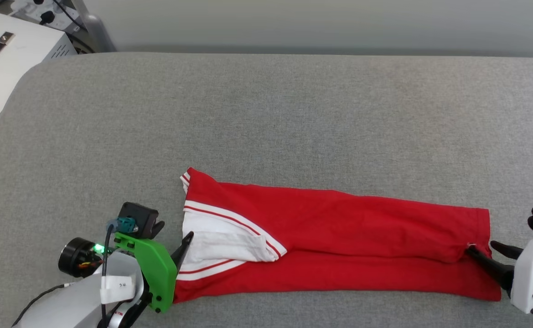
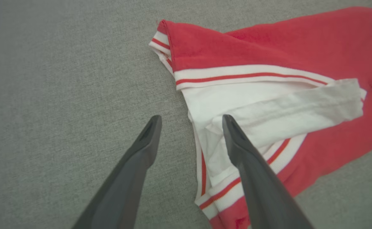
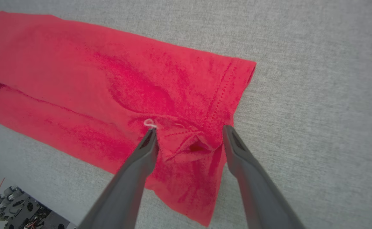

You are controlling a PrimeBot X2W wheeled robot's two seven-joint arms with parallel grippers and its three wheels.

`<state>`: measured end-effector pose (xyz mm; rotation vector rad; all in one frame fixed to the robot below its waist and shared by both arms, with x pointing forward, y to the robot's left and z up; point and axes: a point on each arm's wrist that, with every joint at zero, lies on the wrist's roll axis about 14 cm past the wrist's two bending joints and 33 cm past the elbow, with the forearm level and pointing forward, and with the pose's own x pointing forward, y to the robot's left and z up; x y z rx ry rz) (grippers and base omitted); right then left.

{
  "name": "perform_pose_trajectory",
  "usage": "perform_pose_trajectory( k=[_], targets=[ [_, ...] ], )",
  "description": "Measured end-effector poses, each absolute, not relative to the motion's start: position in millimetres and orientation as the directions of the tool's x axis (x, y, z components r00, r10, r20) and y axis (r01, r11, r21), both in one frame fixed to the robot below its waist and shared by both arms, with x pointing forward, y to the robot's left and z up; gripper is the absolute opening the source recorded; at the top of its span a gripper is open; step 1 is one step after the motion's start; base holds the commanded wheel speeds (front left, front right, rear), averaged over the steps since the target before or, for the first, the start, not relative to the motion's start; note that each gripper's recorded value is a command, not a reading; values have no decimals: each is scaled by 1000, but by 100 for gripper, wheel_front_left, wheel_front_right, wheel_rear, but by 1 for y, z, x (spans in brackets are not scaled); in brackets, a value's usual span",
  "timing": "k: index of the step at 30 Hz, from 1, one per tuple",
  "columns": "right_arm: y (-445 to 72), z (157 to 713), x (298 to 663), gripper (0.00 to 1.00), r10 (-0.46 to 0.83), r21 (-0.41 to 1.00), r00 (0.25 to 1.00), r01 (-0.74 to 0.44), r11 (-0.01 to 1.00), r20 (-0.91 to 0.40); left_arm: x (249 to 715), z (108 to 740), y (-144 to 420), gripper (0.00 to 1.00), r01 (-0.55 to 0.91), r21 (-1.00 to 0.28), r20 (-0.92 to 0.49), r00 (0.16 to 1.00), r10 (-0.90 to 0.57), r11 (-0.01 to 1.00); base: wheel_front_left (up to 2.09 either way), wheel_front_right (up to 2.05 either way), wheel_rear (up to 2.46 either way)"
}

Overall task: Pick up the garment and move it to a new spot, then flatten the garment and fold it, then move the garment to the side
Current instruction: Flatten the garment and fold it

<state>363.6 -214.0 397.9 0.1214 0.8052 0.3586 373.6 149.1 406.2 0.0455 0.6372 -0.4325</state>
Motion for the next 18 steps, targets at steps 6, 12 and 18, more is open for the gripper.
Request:
perform_pose_trajectory(
  k=[6, 12, 18],
  targets=[
    [-234, 443, 376, 100, 354, 303, 709, -205, 931, -610, 397, 457, 156, 100, 325, -3, -366, 879, -304, 946, 0, 0, 0],
    [-256, 448, 381, 100, 324, 345, 699, -116, 931, -638, 405, 482, 171, 100, 217, 41, -226, 953, -203, 975, 0, 0, 0],
    [-255, 414, 372, 100, 327, 360, 580, -62, 931, -746, 415, 494, 181, 100, 120, 56, -142, 984, -111, 991, 0, 0, 0]
  ],
)
